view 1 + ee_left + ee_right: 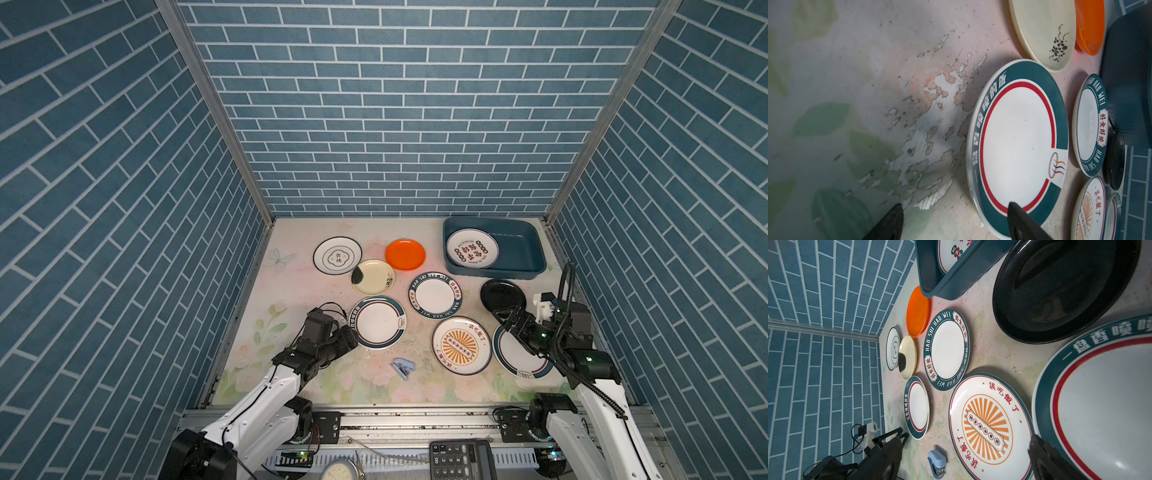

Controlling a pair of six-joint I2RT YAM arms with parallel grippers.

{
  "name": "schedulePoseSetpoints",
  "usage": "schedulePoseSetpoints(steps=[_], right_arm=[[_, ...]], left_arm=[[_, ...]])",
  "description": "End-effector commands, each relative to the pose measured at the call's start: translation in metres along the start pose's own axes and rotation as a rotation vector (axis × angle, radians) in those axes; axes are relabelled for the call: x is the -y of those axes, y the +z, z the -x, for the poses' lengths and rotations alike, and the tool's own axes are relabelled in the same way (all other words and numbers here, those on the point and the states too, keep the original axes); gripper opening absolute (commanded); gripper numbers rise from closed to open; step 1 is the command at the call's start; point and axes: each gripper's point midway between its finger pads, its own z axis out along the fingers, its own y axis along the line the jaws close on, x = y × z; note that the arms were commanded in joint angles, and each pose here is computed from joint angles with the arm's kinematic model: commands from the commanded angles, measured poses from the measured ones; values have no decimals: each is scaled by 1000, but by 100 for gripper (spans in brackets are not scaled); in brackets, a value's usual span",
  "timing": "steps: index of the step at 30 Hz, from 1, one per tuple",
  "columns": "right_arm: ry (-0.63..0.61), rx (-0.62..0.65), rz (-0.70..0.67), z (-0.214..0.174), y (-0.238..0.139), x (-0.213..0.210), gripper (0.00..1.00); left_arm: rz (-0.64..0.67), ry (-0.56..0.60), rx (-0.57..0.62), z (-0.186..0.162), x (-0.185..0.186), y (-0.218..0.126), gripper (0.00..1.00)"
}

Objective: Place the plates into the plastic bin on the countertop
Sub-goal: 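Withdraw the right gripper from the bin toward the robot, then grasp the white plate with red ring by its rim with the left gripper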

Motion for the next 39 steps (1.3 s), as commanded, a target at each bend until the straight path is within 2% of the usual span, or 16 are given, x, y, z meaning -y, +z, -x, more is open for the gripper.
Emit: schedulePoseSetpoints(steps=[1, 8, 16, 19, 23, 29, 31, 35, 39], right_arm=[[14, 22, 20, 5, 0, -5, 95], [27, 22, 10, 8, 3, -4, 94], [38, 38, -11, 12, 4, 0, 93], [41, 47, -27, 14, 5, 3, 93], [52, 56, -57, 14, 6, 10, 91], [69, 58, -48, 11, 7, 12, 91], [69, 61, -47, 11, 6, 12, 91], [74, 63, -26, 11, 4, 7, 90], [78, 60, 18, 9, -1, -2, 91]], left_arm=[[-1, 1, -13, 2, 1, 6, 77], [9, -13, -69, -1, 3, 25, 68], [60, -28, -57, 3, -7, 37, 49], [81, -22, -67, 2, -11, 41, 25], [127, -32, -64, 1, -21, 42, 21], [139, -32, -56, 1, -24, 40, 9], [129, -43, -59, 1, -21, 36, 0], [33, -62, -63, 6, 0, 24, 0], [-11, -54, -5, 22, 17, 0, 0]])
